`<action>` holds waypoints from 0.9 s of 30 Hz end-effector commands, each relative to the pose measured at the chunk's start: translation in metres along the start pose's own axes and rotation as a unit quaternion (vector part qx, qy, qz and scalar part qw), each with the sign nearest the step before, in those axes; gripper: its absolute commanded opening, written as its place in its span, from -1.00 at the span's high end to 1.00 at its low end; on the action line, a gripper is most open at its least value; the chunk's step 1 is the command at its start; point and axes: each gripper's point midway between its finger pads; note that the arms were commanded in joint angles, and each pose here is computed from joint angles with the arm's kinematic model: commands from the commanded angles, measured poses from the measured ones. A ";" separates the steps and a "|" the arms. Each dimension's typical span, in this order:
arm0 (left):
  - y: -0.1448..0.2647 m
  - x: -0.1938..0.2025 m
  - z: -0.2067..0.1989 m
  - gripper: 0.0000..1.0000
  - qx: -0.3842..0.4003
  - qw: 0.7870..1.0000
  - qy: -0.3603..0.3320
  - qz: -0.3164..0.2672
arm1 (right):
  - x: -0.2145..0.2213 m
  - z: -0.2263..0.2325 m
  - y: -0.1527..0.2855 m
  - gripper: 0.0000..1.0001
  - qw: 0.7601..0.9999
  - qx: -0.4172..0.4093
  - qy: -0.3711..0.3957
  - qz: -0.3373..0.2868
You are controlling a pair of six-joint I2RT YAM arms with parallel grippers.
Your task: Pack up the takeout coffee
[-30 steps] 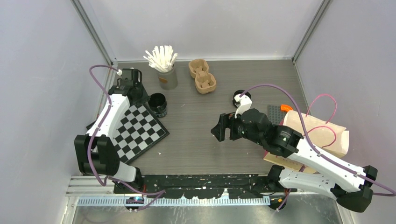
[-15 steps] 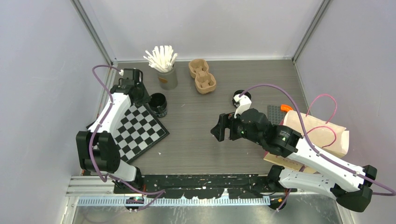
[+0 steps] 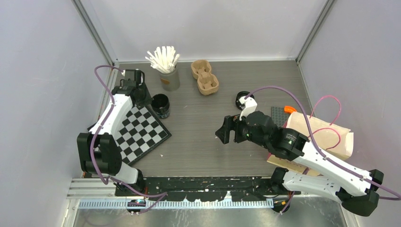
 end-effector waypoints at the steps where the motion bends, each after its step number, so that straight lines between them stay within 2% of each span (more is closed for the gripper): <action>1: 0.016 -0.018 -0.012 1.00 0.028 0.999 -0.011 -0.026 | -0.009 -0.001 0.003 -0.82 1.000 0.000 0.001 -0.023; 6: 0.026 -0.018 -0.020 1.00 0.052 0.998 -0.010 -0.028 | -0.010 -0.001 0.003 -0.82 1.000 0.002 -0.003 -0.026; 20: 0.037 -0.019 -0.021 1.00 0.052 0.998 -0.004 -0.022 | -0.010 0.000 -0.005 -0.82 1.000 0.005 -0.006 -0.025; 27: 0.054 -0.032 -0.023 1.00 0.061 0.997 0.002 -0.047 | -0.009 0.001 -0.013 -0.82 1.000 0.012 -0.008 -0.017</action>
Point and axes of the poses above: each gripper's point midway between its finger pads, its own y axis back along the fingers, its own z axis along the line the jaws close on, x = y × z, and after that the axes turned 8 degrees about y, right-handed
